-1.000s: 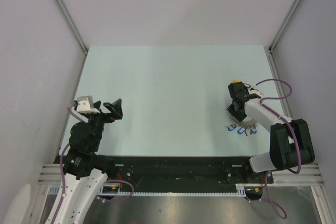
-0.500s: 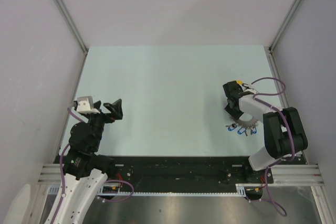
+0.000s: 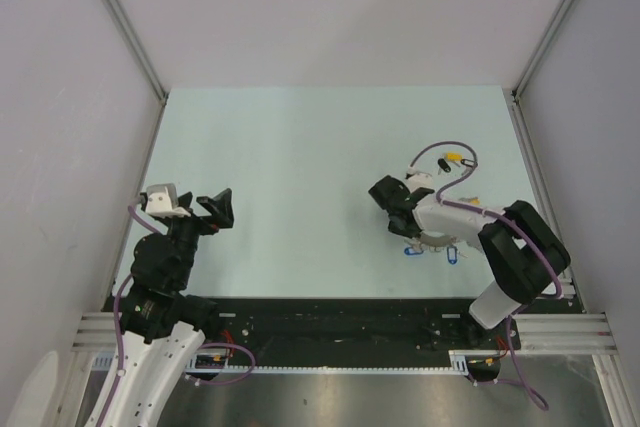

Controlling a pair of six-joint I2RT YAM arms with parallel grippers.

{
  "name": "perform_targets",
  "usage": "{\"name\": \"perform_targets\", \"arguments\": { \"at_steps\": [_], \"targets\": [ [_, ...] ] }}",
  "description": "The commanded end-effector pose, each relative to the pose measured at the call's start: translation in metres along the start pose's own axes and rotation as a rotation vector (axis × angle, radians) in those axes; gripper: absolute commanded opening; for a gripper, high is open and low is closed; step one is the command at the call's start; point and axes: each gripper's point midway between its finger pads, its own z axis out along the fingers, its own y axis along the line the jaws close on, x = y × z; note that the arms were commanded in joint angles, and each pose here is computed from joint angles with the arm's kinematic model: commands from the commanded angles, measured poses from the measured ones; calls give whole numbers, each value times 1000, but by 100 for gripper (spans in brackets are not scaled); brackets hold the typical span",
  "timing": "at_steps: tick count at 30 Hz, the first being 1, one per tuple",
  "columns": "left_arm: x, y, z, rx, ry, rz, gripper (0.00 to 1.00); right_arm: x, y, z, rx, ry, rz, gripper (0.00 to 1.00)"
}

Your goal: Put the keys on the keyring

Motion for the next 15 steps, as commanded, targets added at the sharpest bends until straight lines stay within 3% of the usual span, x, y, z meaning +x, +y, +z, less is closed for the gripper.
{"name": "perform_targets", "arguments": {
  "at_steps": [1,4,6,9,13,15],
  "targets": [
    [-5,-2,-1,2,-19,-33,100,50,65,-24,-234,83,-218,0],
    [-6,-2,-1,0,-18,-35,100,78,115,-53,-415,70,-442,0],
    [-5,-2,-1,-1,-16,-34,100,104,127,-68,-466,78,-635,0],
    [-4,-2,0,-2,-10,-34,100,125,129,-86,-482,96,-773,0],
    [-3,-2,1,-2,-5,-33,100,125,102,-94,-398,114,-799,1],
    [-2,-2,1,-1,-3,-32,100,118,91,-94,-350,99,-781,7]
  ]
}}
